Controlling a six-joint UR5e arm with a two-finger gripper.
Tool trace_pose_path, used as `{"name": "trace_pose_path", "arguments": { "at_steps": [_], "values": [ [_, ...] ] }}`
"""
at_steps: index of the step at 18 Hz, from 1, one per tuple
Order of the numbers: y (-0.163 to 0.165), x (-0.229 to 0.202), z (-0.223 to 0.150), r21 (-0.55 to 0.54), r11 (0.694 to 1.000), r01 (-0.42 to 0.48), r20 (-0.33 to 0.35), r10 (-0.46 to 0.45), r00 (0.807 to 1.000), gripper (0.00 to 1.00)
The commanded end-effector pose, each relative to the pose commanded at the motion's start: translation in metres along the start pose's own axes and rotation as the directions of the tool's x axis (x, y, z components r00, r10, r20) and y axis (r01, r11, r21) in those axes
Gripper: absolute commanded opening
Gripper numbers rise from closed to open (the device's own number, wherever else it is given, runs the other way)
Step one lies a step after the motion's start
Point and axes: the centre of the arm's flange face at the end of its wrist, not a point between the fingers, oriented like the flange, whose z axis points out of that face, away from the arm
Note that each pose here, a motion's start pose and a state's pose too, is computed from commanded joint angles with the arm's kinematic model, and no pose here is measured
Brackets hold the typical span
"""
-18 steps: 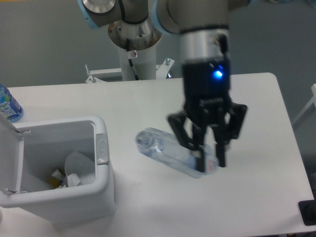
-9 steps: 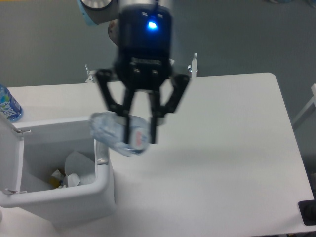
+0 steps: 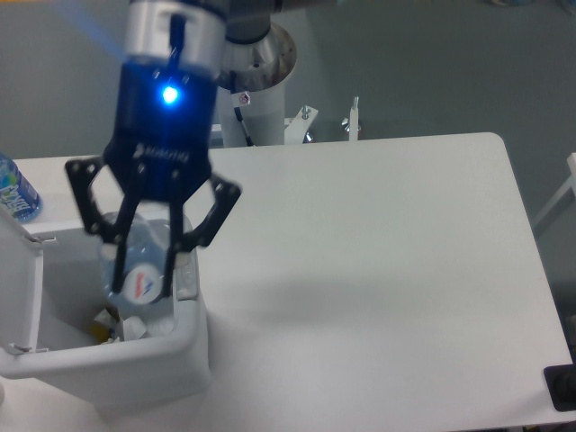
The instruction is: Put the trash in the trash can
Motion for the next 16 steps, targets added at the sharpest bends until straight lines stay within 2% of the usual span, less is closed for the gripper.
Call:
{"name": "trace_pose_path", "arguments": {
  "at_steps": [1, 2, 7, 9, 10, 11, 12, 14, 16],
  "values": [
    [0.002, -0.002, 0.004, -0.007, 1.0, -0.031, 0.0, 0.031, 1.0, 0.87],
    [0.004, -0.003, 0.006, -0.013, 0.998, -0.065, 0.0, 0.065, 0.998, 1.0],
    [0.012, 0.001, -0.005, -0.019, 0.997, -0.077, 0.004, 0.077, 0.997, 1.0],
    [0.014, -0.01, -0.009, -0.021, 0.998, -0.066, 0.03, 0.066, 0.997, 1.0],
    [0.011, -0.027, -0.017, -0.019, 0.999, -0.048, 0.079, 0.049, 0.996, 1.0],
    [0.012, -0.052, -0.025, -0.019, 0.999, -0.033, 0.166, 0.035, 0.986, 1.0],
    [0.017, -0.07, -0.03, -0.027, 0.999, -0.024, 0.253, 0.03, 0.967, 1.0],
    [0.037, -0.105, -0.024, -0.105, 0.993, -0.057, 0.403, 0.095, 0.91, 1.0],
    [0.059, -0.136, -0.025, -0.226, 0.967, -0.119, 0.518, 0.223, 0.826, 1.0]
  ]
}}
